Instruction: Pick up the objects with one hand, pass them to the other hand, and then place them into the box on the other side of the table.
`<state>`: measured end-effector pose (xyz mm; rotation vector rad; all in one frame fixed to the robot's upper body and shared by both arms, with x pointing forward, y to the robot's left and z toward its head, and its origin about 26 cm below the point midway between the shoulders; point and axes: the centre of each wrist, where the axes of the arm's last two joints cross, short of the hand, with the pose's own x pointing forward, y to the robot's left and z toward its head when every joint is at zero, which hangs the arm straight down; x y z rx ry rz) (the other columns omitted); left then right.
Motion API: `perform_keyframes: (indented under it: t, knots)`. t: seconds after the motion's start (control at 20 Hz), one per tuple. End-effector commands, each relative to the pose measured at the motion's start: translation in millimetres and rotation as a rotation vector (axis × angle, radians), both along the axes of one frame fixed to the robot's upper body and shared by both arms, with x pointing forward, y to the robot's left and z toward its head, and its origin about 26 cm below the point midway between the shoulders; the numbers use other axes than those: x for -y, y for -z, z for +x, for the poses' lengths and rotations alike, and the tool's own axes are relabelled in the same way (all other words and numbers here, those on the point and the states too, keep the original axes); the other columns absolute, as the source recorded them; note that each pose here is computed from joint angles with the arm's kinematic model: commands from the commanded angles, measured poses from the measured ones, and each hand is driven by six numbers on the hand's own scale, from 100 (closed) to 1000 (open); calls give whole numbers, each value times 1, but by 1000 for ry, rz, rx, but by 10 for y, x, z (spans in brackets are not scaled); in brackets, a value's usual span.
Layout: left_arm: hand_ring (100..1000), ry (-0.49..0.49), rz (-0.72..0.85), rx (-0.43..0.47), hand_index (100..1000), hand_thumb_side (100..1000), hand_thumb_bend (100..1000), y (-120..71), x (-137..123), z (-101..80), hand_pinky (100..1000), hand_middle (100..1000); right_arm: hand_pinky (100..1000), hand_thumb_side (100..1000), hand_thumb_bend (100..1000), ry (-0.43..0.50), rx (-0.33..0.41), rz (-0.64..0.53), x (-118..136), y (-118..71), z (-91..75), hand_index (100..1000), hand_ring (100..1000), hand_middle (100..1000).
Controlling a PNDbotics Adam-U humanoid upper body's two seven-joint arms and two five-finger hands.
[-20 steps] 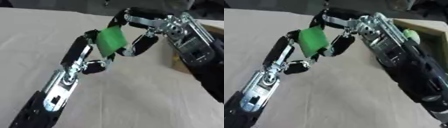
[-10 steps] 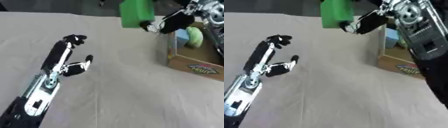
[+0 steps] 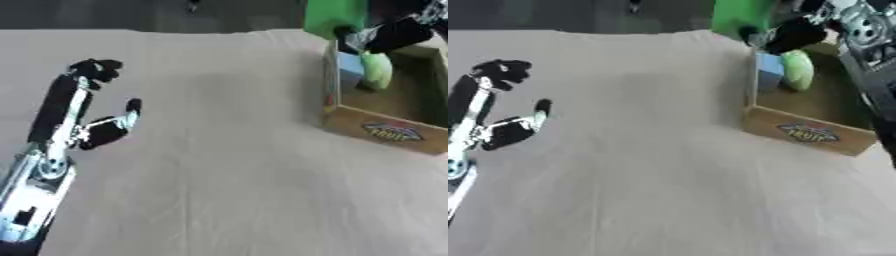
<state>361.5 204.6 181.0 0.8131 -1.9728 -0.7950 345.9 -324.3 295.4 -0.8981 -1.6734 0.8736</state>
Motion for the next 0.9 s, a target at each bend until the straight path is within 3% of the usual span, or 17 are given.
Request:
perform_keyframes:
  t: [0.05, 0.25, 0.4, 0.7, 0.9]
  knots:
    - [692, -61, -29, 68, 805, 180, 318, -220, -217, -73, 689, 646, 860, 100, 100, 123, 42, -34, 285, -84, -23, 653, 801, 513]
    - [690, -127, -84, 107, 803, 255, 303, -299, -390, -155, 689, 645, 856, 100, 100, 207, 0, -58, 507, 77, 33, 662, 803, 525]
    - [689, -162, -118, 128, 803, 263, 297, -331, -485, -208, 688, 643, 856, 100, 100, 260, -27, -70, 646, 182, 72, 676, 810, 541]
    - [688, -206, -167, 150, 803, 309, 304, -350, -592, -262, 686, 643, 871, 143, 276, 311, -63, -90, 817, 311, 107, 806, 861, 677]
    - [687, -233, -191, 161, 804, 308, 298, -350, -642, -273, 685, 642, 914, 100, 391, 320, -64, -121, 858, 334, 85, 909, 955, 801]
